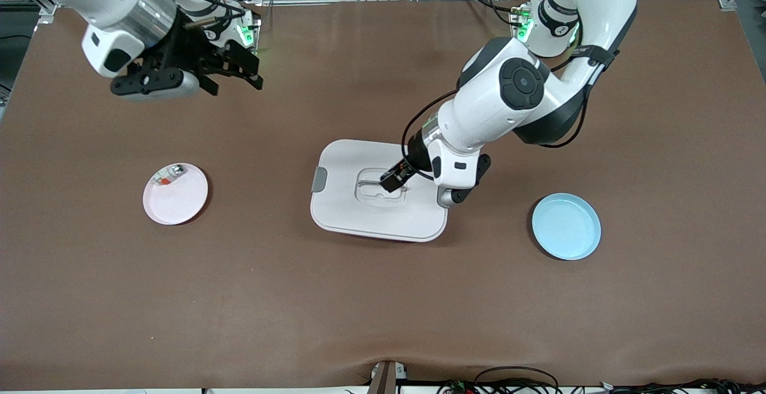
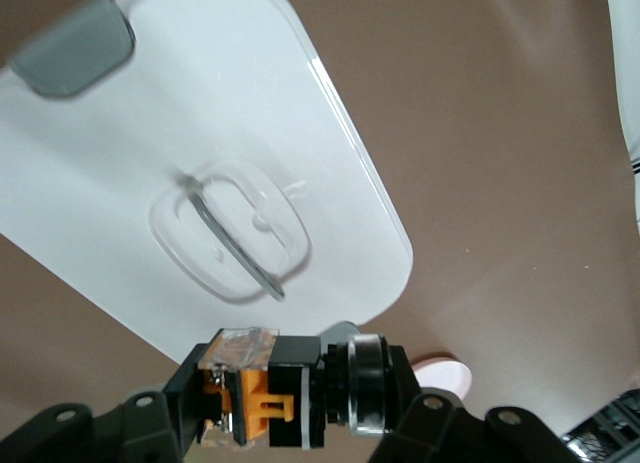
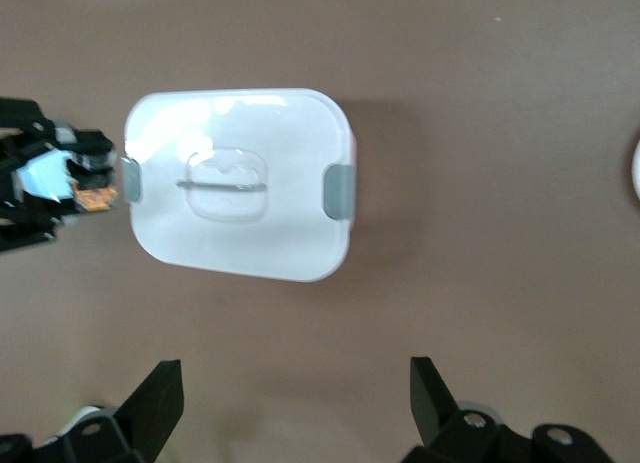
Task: Transfer orange switch to right arm and place
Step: 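Carry the switch over the white box while the right gripper approaches, then grasp the switch with the right gripper beside the left gripper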
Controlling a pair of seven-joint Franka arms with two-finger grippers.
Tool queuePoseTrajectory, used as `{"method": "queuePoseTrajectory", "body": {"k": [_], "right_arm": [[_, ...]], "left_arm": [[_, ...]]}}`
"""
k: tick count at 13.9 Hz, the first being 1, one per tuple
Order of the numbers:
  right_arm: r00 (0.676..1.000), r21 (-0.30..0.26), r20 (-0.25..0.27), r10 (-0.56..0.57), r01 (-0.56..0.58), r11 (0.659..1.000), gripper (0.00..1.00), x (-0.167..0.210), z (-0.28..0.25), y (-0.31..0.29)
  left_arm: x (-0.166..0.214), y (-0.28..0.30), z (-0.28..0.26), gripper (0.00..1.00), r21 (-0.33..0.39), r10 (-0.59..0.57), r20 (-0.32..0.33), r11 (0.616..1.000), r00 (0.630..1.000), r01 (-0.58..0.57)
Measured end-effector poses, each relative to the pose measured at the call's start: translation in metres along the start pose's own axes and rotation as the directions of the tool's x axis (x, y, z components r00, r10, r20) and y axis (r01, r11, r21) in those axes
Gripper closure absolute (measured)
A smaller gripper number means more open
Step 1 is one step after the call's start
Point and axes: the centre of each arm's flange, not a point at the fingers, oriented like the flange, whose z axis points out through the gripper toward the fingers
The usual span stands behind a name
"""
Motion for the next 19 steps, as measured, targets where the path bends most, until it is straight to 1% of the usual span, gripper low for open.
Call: {"method": "queuePoseTrajectory", "body": {"k": [2, 5, 8, 9, 10, 11, 13, 15, 19], "right_arm": [[0.998, 0.086, -0.036, 0.043, -0.039, 0.995, 0.0, -0.012, 0.026, 0.01], [0.993, 0.193, -0.069, 0.099, -0.084, 0.978, 0.0, -0.032, 0.071, 0.011], [0.981, 0.276, -0.134, 0.138, -0.096, 0.956, 0.0, -0.05, 0.115, -0.002], [0.978, 0.308, -0.133, 0.161, -0.114, 0.944, 0.0, -0.056, 0.124, -0.008], [0.974, 0.341, -0.118, 0.193, -0.143, 0.929, 0.0, -0.059, 0.132, -0.012], [0.971, 0.362, -0.106, 0.213, -0.162, 0.918, 0.0, -0.058, 0.138, -0.012], [0.972, 0.376, -0.095, 0.216, -0.166, 0.911, 0.0, -0.049, 0.151, -0.006], [0.969, 0.398, -0.082, 0.234, -0.184, 0.899, 0.0, -0.037, 0.161, 0.0], [0.972, 0.394, -0.088, 0.219, -0.168, 0.904, 0.0, -0.016, 0.179, -0.003]], "left_arm": [[-0.011, 0.004, 0.009, 0.28, -0.021, -0.081, 0.041, 0.996, 0.996, 0.082], [-0.016, 0.01, 0.015, 0.28, -0.029, -0.205, 0.107, 0.978, 0.973, 0.209], [-0.024, 0.011, 0.019, 0.28, -0.012, -0.281, 0.156, 0.958, 0.947, 0.286], [-0.027, 0.011, 0.023, 0.28, -0.002, -0.294, 0.166, 0.954, 0.941, 0.299], [-0.031, 0.011, 0.027, 0.28, 0.007, -0.31, 0.171, 0.95, 0.935, 0.313], [-0.035, 0.01, 0.033, 0.28, 0.019, -0.33, 0.174, 0.943, 0.928, 0.332], [-0.042, 0.01, 0.041, 0.28, 0.034, -0.356, 0.179, 0.934, 0.917, 0.356], [-0.043, 0.01, 0.045, 0.28, 0.039, -0.362, 0.18, 0.932, 0.915, 0.361], [-0.051, 0.009, 0.05, 0.28, 0.046, -0.353, 0.18, 0.935, 0.918, 0.351]]}}
